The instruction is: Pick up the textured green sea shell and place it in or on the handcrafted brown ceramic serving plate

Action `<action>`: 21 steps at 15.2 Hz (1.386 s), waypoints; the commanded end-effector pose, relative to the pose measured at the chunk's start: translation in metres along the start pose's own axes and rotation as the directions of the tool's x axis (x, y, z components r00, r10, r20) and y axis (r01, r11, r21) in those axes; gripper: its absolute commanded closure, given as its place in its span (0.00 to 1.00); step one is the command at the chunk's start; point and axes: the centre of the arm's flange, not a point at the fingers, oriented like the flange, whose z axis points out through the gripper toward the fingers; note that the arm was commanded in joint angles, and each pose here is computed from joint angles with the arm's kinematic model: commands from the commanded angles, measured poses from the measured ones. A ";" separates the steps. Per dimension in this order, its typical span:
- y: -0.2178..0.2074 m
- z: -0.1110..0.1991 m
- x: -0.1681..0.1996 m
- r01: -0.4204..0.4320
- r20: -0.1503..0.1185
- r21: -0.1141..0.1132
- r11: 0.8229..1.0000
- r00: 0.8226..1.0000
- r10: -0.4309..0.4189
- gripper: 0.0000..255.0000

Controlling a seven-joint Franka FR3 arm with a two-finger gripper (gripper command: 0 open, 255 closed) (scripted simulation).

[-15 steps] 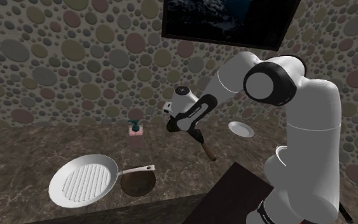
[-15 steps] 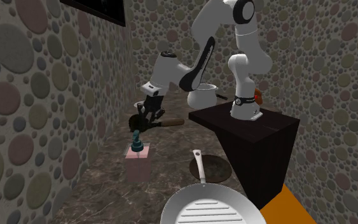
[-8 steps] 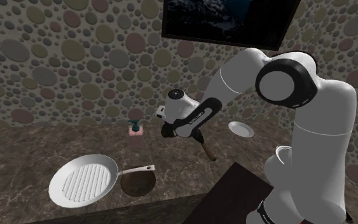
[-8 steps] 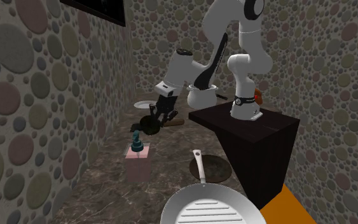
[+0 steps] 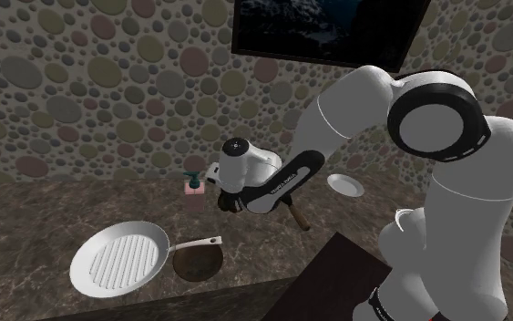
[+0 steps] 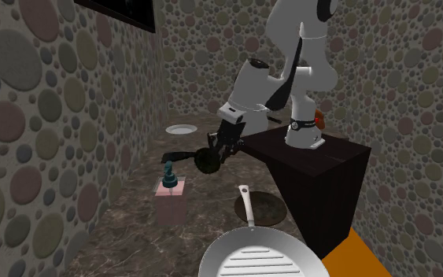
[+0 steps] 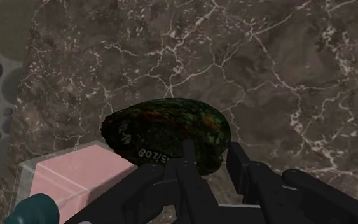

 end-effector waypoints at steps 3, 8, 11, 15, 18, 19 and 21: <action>-0.032 -0.016 0.040 -0.002 0.001 0.000 1.000 1.000 0.002 1.00; -0.069 -0.039 0.089 -0.002 0.001 0.000 1.000 1.000 0.002 1.00; -0.091 -0.053 0.118 -0.002 0.001 0.000 1.000 1.000 0.002 1.00; -0.117 -0.063 0.150 -0.002 0.001 0.000 1.000 1.000 0.002 1.00; -0.122 -0.049 0.153 -0.002 0.001 0.000 1.000 1.000 0.002 1.00; -0.123 -0.044 0.154 -0.002 0.001 0.000 1.000 1.000 0.002 1.00; -0.126 -0.034 0.156 -0.002 0.001 0.000 1.000 1.000 0.002 1.00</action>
